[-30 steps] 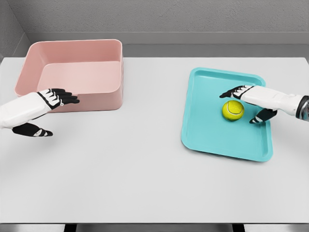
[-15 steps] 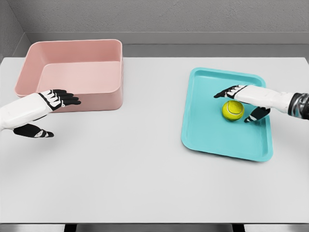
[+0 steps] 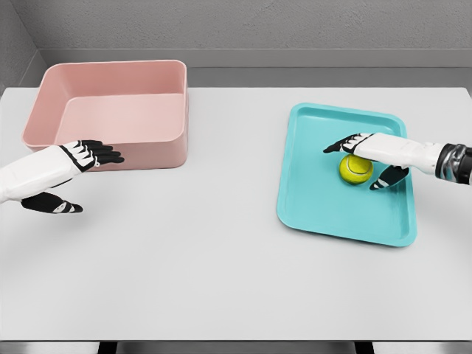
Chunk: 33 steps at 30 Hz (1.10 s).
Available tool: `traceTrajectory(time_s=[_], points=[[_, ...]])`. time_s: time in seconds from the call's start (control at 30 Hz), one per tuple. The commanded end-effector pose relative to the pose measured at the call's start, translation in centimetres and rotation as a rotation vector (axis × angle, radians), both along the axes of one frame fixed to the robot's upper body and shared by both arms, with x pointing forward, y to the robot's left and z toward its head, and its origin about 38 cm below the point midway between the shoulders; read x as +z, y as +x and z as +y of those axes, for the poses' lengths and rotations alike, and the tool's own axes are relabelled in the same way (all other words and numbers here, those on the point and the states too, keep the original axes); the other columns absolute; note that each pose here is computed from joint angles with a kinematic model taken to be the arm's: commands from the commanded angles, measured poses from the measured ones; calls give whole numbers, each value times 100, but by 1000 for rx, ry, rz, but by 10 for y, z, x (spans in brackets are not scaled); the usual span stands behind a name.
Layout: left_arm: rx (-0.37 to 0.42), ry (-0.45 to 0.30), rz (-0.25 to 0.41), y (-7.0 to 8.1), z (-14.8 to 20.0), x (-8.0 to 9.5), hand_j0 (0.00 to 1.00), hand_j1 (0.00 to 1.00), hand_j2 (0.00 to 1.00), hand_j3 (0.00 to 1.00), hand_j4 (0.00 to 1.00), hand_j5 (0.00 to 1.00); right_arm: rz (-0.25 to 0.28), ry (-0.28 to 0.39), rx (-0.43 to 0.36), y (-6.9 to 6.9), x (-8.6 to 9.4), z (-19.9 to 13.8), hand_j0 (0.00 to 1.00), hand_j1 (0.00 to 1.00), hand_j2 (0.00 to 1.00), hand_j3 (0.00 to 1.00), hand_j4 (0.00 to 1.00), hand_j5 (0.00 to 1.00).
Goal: Put the tennis from the blue tray into the pink basket with both arms
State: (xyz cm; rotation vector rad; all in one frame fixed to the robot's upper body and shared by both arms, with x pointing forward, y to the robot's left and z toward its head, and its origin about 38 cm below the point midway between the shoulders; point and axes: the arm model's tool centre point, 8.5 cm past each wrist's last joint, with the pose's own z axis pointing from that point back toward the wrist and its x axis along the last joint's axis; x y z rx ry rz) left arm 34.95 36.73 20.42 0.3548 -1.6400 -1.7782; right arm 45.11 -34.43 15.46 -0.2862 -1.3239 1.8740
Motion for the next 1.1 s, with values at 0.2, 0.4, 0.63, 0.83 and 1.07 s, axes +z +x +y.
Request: traceTrajectory(time_s=[0.2, 0.4, 0.63, 0.83, 1.07], points=[[2, -4, 1, 0, 0, 1, 100, 100, 100, 100, 100, 100, 5, 3, -16, 1, -1, -5, 100, 100, 100, 100, 100, 100], [1, -6, 3, 0, 0, 0, 100, 100, 100, 100, 100, 100, 6, -11, -13, 1, -2, -5, 87, 87, 87, 87, 87, 87], [2, -4, 3, 0, 0, 0, 100, 100, 100, 100, 100, 100, 4, -24, -14, 1, -2, -6, 72, 72, 72, 72, 72, 72], [2, -4, 3, 0, 0, 0, 100, 100, 100, 100, 100, 100, 7, -27, -14, 1, -4, -6, 67, 67, 67, 67, 67, 67], [2, -4, 3, 0, 0, 0, 100, 100, 100, 100, 100, 100, 7, -27, -14, 1, -4, -6, 61, 61, 61, 61, 61, 61]])
